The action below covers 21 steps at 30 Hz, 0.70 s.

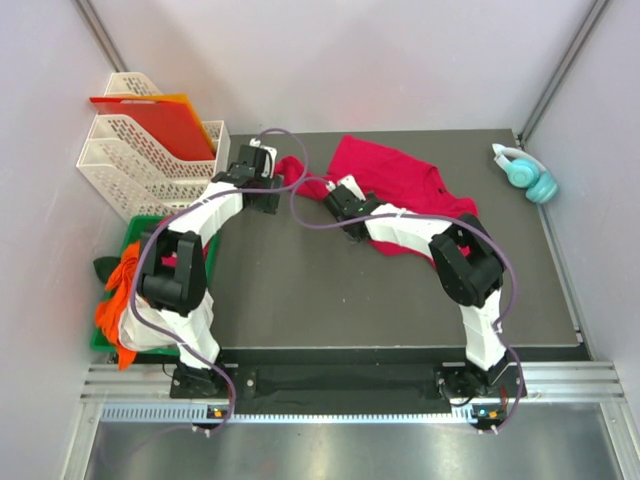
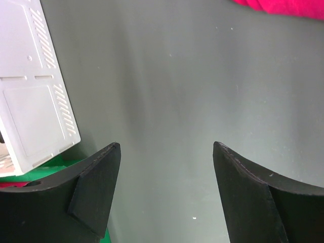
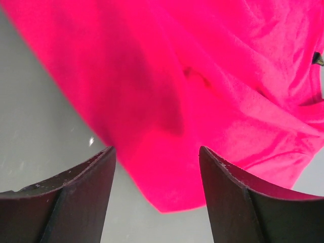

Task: Fold and stack the t-shirts
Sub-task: Flatten the tshirt out

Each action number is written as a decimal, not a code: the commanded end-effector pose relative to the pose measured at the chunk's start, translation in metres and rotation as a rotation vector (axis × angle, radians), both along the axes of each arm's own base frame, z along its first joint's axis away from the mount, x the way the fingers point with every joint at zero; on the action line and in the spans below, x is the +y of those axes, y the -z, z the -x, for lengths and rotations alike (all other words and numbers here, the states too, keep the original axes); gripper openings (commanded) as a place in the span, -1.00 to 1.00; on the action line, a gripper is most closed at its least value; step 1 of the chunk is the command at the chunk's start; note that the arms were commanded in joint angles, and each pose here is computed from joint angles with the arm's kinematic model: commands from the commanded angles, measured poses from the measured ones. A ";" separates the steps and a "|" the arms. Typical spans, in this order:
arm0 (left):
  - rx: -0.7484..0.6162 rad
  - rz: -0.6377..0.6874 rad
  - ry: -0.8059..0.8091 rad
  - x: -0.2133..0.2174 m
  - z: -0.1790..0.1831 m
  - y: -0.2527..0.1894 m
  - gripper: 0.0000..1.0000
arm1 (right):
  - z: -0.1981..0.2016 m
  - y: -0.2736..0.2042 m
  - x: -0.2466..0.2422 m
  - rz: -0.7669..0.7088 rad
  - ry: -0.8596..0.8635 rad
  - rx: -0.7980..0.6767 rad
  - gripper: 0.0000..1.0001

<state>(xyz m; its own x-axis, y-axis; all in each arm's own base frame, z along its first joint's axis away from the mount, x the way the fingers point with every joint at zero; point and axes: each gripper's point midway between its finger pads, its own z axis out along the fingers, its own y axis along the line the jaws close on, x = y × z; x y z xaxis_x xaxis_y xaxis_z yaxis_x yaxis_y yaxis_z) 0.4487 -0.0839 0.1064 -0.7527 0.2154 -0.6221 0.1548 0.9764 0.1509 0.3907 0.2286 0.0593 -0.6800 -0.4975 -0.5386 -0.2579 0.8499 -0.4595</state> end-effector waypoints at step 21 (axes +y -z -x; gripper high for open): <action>-0.074 0.061 -0.031 -0.005 -0.005 -0.029 0.53 | 0.001 0.015 0.035 -0.189 -0.004 0.120 -0.31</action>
